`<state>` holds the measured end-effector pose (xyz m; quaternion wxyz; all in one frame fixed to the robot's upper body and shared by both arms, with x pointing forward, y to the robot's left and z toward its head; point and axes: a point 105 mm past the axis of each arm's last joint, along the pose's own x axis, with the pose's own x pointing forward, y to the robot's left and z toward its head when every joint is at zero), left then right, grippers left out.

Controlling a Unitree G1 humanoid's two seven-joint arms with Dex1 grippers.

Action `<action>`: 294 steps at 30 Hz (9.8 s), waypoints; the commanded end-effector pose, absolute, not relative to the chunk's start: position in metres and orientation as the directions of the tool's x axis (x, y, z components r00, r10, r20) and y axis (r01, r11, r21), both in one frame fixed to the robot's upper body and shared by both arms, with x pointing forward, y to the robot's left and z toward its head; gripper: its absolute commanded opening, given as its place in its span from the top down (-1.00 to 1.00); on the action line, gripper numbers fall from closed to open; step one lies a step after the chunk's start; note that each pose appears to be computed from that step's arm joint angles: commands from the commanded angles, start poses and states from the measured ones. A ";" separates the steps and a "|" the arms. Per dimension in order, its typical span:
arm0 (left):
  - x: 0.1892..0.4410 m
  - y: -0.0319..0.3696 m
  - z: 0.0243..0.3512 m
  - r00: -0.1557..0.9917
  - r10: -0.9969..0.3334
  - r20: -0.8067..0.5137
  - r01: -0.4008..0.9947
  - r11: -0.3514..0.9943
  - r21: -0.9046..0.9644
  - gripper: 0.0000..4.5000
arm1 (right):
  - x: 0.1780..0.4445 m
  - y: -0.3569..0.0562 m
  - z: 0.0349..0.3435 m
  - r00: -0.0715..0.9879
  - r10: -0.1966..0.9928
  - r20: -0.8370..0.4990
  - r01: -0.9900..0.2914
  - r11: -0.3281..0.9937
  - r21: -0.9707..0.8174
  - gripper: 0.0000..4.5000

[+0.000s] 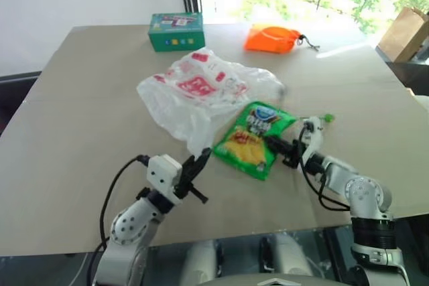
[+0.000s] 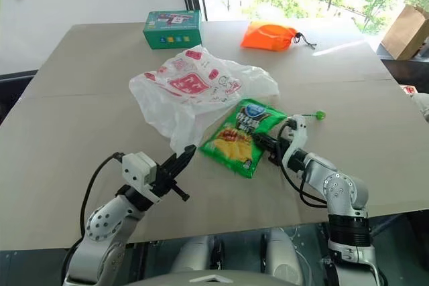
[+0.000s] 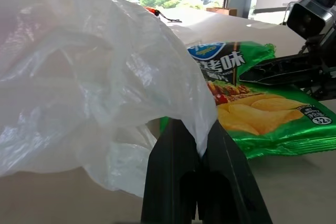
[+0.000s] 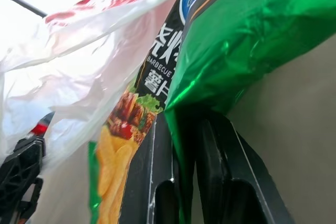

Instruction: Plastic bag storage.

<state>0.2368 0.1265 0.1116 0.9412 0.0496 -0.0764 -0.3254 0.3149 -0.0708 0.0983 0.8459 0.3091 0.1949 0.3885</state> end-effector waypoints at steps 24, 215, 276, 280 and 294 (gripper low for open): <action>0.242 0.120 0.119 0.595 -0.798 0.098 0.752 0.595 0.284 1.00 | 0.393 -0.033 0.201 0.688 0.631 0.357 -0.563 0.154 0.812 0.76; 0.286 0.095 0.161 0.649 -0.717 0.254 0.720 0.687 0.098 1.00 | 0.434 -0.001 0.211 0.780 0.559 0.280 -0.407 0.113 0.907 0.63; 0.293 0.101 0.160 0.728 -0.619 0.295 0.649 0.761 -0.008 1.00 | 0.423 -0.054 0.159 0.566 0.809 -0.160 -0.824 0.549 -0.141 0.68; 0.294 0.097 0.159 0.724 -0.621 0.299 0.651 0.759 0.000 1.00 | 0.457 -0.027 0.228 0.733 0.670 0.121 -0.672 0.740 -0.029 0.22; 0.292 0.102 0.155 0.764 -0.568 0.307 0.601 0.799 -0.019 1.00 | 0.421 -0.091 0.160 0.668 0.742 -0.056 -0.723 0.630 -0.284 -0.98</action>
